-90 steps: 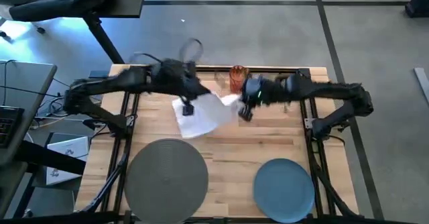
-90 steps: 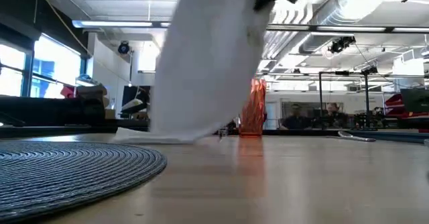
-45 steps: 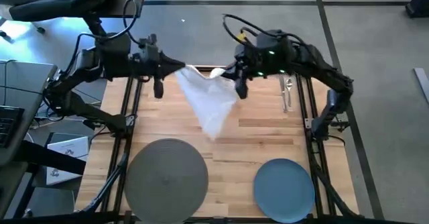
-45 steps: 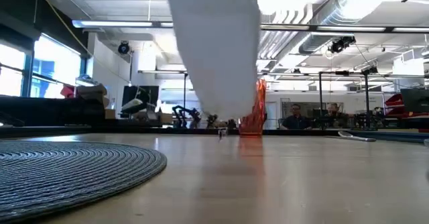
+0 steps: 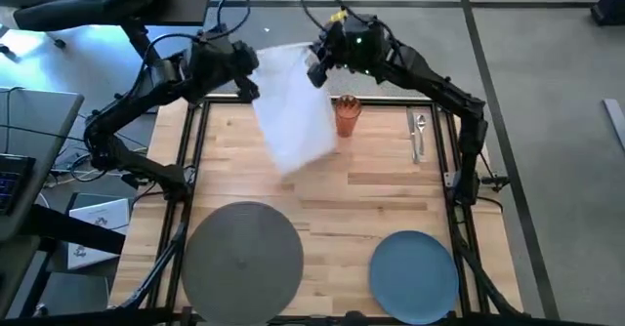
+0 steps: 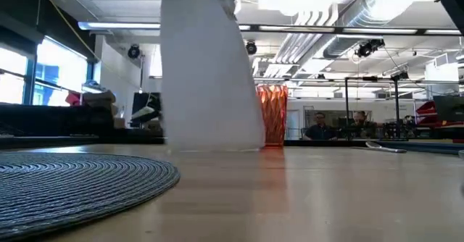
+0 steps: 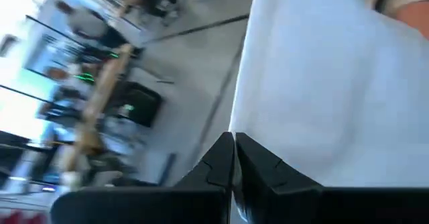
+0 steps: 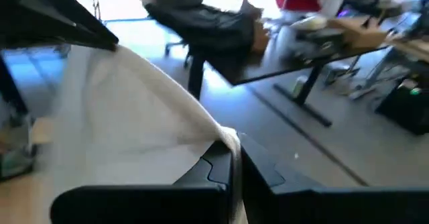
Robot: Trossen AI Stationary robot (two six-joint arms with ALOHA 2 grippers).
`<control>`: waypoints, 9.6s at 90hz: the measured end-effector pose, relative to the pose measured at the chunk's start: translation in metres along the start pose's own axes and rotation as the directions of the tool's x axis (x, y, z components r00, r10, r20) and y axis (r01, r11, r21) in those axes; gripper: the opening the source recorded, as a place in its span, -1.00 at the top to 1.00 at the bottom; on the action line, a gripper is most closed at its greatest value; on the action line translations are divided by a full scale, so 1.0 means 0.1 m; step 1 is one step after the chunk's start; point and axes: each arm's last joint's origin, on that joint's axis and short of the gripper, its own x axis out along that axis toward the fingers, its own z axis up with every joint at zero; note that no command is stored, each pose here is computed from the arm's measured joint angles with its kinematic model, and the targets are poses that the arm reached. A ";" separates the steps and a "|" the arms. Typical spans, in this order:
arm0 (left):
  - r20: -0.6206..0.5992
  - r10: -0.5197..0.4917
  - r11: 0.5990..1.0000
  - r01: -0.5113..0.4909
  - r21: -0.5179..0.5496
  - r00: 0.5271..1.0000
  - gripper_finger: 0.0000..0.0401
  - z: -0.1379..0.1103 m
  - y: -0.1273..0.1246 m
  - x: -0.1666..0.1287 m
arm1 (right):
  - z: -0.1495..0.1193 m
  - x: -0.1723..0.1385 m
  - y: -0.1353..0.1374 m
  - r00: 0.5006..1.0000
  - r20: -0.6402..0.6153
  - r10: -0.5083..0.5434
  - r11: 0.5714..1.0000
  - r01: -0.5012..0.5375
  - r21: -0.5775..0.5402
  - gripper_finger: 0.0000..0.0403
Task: Set table place
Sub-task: Fold the white napkin, then move the white napkin to the top left of the table
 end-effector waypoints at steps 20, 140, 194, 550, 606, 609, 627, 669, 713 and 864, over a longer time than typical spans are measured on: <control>0.201 -0.132 0.990 0.140 -0.027 0.971 1.00 0.06 0.00 -0.43 | 0.12 -0.47 0.34 0.991 -0.027 0.128 0.988 -0.130 -0.081 1.00; -0.227 -0.545 0.837 0.509 -0.201 0.807 1.00 -1.10 -2.50 -0.58 | -1.84 0.62 1.93 0.443 -0.867 0.230 0.950 -0.295 0.102 1.00; -0.215 -0.473 0.869 0.413 -0.274 0.854 1.00 -1.43 -2.63 0.09 | -2.16 0.98 1.58 0.379 -0.916 0.131 0.983 -0.171 0.070 1.00; 0.163 -0.789 0.408 0.703 -0.582 0.592 0.09 -1.56 -2.99 0.41 | -1.65 0.35 1.28 0.660 -0.716 0.226 0.861 -0.479 -0.170 1.00; -0.176 -0.712 0.662 0.566 -0.491 0.680 1.00 -1.40 -2.58 0.26 | -1.58 0.43 1.27 0.713 -0.638 0.290 0.851 -0.497 -0.168 1.00; -0.223 -0.679 0.707 0.540 -0.457 0.699 1.00 -1.38 -2.46 0.20 | -1.56 0.45 1.27 0.730 -0.617 0.294 0.853 -0.492 -0.175 1.00; -0.296 -0.604 0.794 0.525 -0.306 0.740 1.00 -1.31 -2.12 -0.13 | -1.63 0.53 1.33 0.741 -0.564 0.364 0.733 -0.602 -0.318 1.00; -0.249 -0.808 0.585 0.780 -0.222 0.535 1.00 -1.41 -3.08 -0.39 | -2.79 0.31 1.86 0.526 -0.735 0.428 0.600 -0.774 -0.204 1.00; -0.314 -0.420 0.908 0.395 -0.141 0.852 1.00 -1.32 -2.59 -0.32 | -2.33 0.54 1.66 0.851 -0.525 -0.032 0.863 -0.242 -0.444 1.00; 0.030 -0.955 0.268 0.902 -0.337 0.295 0.66 -1.10 -3.07 0.34 | -2.34 -0.19 1.66 0.545 -0.760 0.354 0.901 -0.418 0.120 0.24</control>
